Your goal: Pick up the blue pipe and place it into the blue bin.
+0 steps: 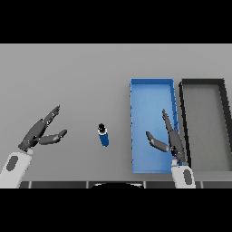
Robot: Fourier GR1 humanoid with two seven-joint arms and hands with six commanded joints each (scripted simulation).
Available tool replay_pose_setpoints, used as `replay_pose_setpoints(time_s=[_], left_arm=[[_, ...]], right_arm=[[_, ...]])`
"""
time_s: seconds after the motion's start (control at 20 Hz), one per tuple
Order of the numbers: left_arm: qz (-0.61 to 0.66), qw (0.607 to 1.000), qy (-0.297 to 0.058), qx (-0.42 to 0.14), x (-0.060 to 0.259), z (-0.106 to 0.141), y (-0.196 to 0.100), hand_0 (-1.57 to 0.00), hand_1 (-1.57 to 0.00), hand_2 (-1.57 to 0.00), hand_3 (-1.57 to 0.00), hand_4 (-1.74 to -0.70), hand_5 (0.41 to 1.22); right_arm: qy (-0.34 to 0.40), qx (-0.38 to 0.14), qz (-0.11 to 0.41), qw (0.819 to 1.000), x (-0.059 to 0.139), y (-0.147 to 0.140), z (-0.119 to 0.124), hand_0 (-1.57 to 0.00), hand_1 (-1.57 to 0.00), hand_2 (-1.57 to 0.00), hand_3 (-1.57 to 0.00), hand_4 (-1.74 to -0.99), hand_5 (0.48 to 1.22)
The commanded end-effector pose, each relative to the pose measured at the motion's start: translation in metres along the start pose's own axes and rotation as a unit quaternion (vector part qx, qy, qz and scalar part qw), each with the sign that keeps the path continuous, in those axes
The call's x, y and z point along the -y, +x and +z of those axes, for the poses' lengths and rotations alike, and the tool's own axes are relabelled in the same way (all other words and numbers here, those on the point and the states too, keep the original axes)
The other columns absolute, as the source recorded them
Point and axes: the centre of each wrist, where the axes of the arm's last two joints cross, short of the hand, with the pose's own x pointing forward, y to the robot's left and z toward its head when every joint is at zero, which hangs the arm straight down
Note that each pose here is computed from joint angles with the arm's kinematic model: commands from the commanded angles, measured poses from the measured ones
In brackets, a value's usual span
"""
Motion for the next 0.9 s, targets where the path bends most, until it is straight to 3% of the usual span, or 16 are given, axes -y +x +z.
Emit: replay_pose_setpoints(time_s=[0.0,0.3,0.7,0.85], left_arm=[[-0.001,1.0,-0.026,0.004,0.007,0.002,0.001,0.0,0.0,0.0,0.0,-1.1,0.567],[0.01,0.992,-0.123,0.014,0.06,-0.004,0.007,0.0,0.0,0.0,0.0,-1.17,0.49],[0.01,0.99,-0.143,0.01,0.108,-0.029,-0.002,0.0,0.0,0.0,0.0,-1.2,0.467],[0.025,0.988,-0.152,0.002,0.125,-0.043,-0.009,0.0,0.0,0.0,0.0,-1.19,0.467]], right_arm=[[0.003,0.01,-0.003,1.0,-0.001,0.002,-0.001,0.0,0.0,0.0,0.0,-1.193,0.605],[0.007,0.009,-0.001,1.0,-0.002,0.004,0.001,0.0,0.0,0.0,0.0,-1.211,0.613],[0.002,-0.001,-0.007,1.0,-0.008,0.008,0.003,0.0,0.0,0.0,0.0,-1.231,0.623],[-0.001,0.003,-0.005,1.0,0.001,0.008,0.007,0.0,0.0,0.0,0.0,-1.223,0.618]])
